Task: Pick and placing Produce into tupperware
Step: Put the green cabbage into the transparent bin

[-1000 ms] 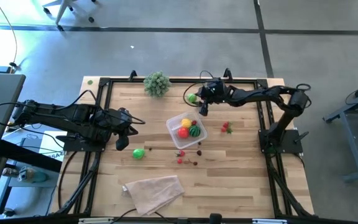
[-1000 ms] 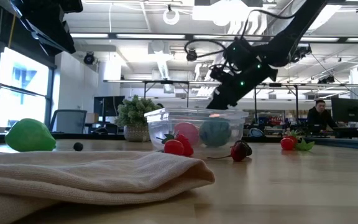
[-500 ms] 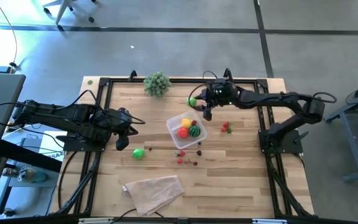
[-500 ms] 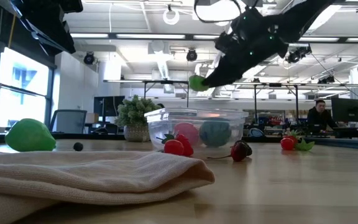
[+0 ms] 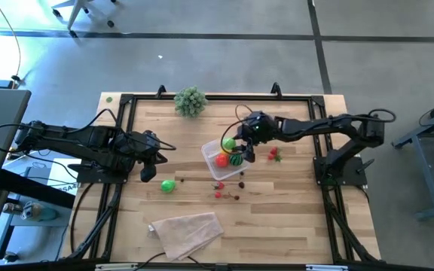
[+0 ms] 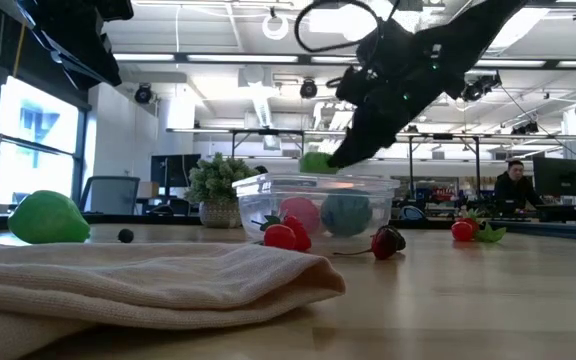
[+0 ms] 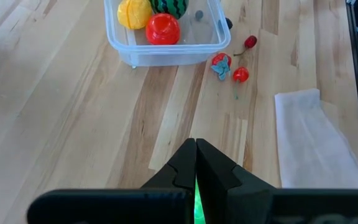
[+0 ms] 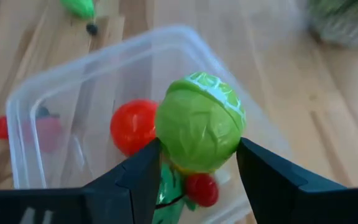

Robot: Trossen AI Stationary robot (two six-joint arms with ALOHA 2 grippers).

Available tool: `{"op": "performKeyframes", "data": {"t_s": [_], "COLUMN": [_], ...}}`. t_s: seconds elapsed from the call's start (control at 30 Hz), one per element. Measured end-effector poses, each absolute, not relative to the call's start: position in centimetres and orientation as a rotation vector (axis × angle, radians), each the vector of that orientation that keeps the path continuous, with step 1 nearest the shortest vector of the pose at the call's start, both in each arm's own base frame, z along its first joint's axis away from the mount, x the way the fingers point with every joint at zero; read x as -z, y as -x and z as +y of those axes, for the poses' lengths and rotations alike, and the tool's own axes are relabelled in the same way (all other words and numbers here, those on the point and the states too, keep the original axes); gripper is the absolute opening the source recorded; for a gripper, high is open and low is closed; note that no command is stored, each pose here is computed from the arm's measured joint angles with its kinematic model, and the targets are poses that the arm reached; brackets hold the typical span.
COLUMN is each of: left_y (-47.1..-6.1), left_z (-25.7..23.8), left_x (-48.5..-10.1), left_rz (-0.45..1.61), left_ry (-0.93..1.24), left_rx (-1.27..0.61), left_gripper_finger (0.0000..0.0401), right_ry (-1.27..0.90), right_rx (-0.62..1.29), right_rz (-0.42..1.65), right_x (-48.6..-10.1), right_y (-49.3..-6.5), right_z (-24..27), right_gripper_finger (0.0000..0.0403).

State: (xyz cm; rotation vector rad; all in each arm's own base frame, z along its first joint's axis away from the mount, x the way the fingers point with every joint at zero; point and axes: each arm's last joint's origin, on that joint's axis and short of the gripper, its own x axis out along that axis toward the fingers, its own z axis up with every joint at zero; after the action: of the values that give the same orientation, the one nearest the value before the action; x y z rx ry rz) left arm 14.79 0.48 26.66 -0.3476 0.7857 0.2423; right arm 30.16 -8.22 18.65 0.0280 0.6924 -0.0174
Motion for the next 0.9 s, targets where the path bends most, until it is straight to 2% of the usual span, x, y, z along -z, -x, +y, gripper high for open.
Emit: {"op": "performKeyframes", "data": {"t_s": [0.2, 0.9], "left_y": [-14.8, -14.8], "left_z": [0.5, 0.5], "left_x": [-26.7, -26.7], "left_rz": [0.786, 0.786], "left_ry": [0.348, 0.348], "left_rx": [-0.243, -0.242], "left_gripper_finger": [0.0001, 0.0001], "right_ry": [-0.032, 0.008], "right_rx": [0.012, 0.056], "right_rz": [0.724, 0.757], "right_x": [-17.5, -17.1], "right_y": [-30.6, -30.5], "right_z": [-8.2, -8.3], "right_gripper_finger": [0.0189, 0.0181]}}
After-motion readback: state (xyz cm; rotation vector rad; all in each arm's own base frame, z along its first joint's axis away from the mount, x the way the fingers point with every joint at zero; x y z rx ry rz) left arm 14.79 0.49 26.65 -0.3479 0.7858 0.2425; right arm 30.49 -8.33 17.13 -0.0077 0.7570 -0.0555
